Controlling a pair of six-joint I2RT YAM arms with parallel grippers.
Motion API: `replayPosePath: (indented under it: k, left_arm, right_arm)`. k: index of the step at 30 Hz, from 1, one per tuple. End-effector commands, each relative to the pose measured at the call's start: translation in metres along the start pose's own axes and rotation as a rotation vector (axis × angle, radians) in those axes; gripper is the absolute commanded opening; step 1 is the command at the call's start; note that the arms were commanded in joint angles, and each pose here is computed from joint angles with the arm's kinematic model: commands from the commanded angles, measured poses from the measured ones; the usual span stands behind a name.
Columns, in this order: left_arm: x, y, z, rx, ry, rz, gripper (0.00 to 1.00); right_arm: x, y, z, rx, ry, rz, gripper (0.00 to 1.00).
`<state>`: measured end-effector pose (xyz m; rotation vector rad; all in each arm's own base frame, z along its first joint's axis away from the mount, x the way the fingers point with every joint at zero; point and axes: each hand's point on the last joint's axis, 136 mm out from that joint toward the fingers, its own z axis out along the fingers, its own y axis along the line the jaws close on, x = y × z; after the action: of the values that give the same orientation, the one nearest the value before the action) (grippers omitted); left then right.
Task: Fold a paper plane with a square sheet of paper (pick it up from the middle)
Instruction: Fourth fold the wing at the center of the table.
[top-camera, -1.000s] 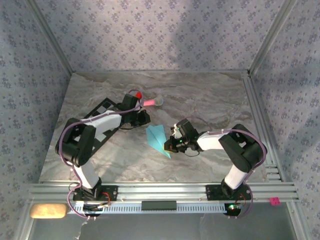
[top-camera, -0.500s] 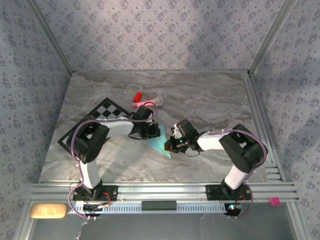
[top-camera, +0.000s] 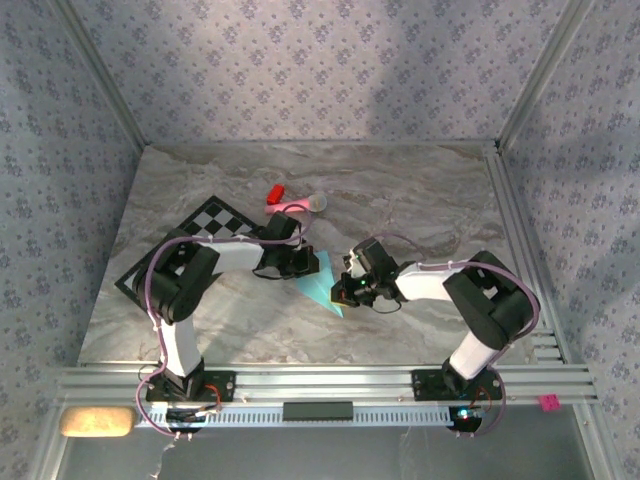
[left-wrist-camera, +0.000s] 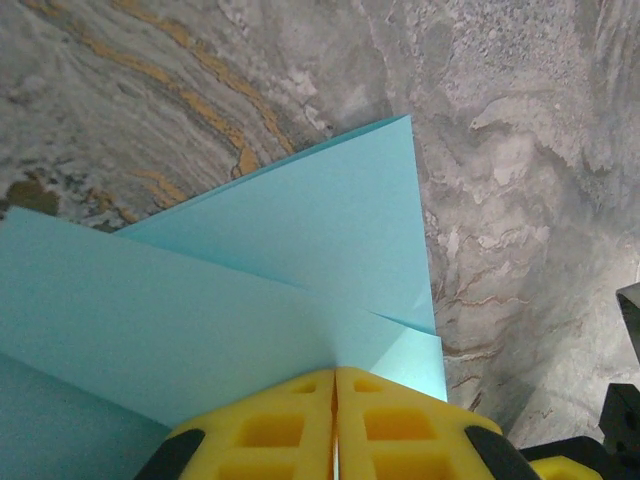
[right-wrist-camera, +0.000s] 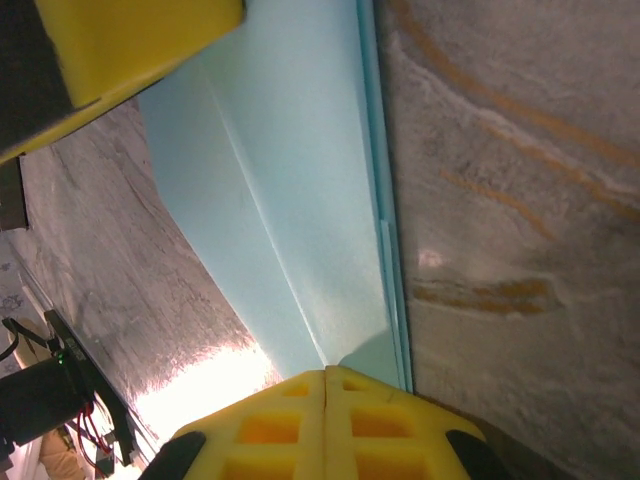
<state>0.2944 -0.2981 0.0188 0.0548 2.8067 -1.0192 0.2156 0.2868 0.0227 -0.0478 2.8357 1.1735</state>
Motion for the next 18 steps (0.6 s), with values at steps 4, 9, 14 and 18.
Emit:
replayPosePath:
  k: [4, 9, 14, 18]
  left_arm:
    - [0.009, 0.033, 0.01, -0.085, 0.018, -0.024, 0.1]
    - [0.009, 0.033, 0.01, -0.083, 0.019, -0.023, 0.1]
    - [0.01, 0.033, 0.01, -0.083, 0.018, -0.023, 0.1]
    - [0.008, 0.033, 0.009, -0.088, 0.017, -0.022, 0.1]
  right_arm:
    - [-0.014, 0.017, 0.002, 0.014, 0.005, -0.004, 0.0]
    - [-0.03, 0.024, 0.019, 0.008, 0.006, -0.005, 0.0]
    - [-0.04, 0.008, 0.028, 0.056, -0.009, 0.023, 0.0]
    - [-0.016, -0.005, 0.031, 0.059, 0.045, 0.039, 0.0]
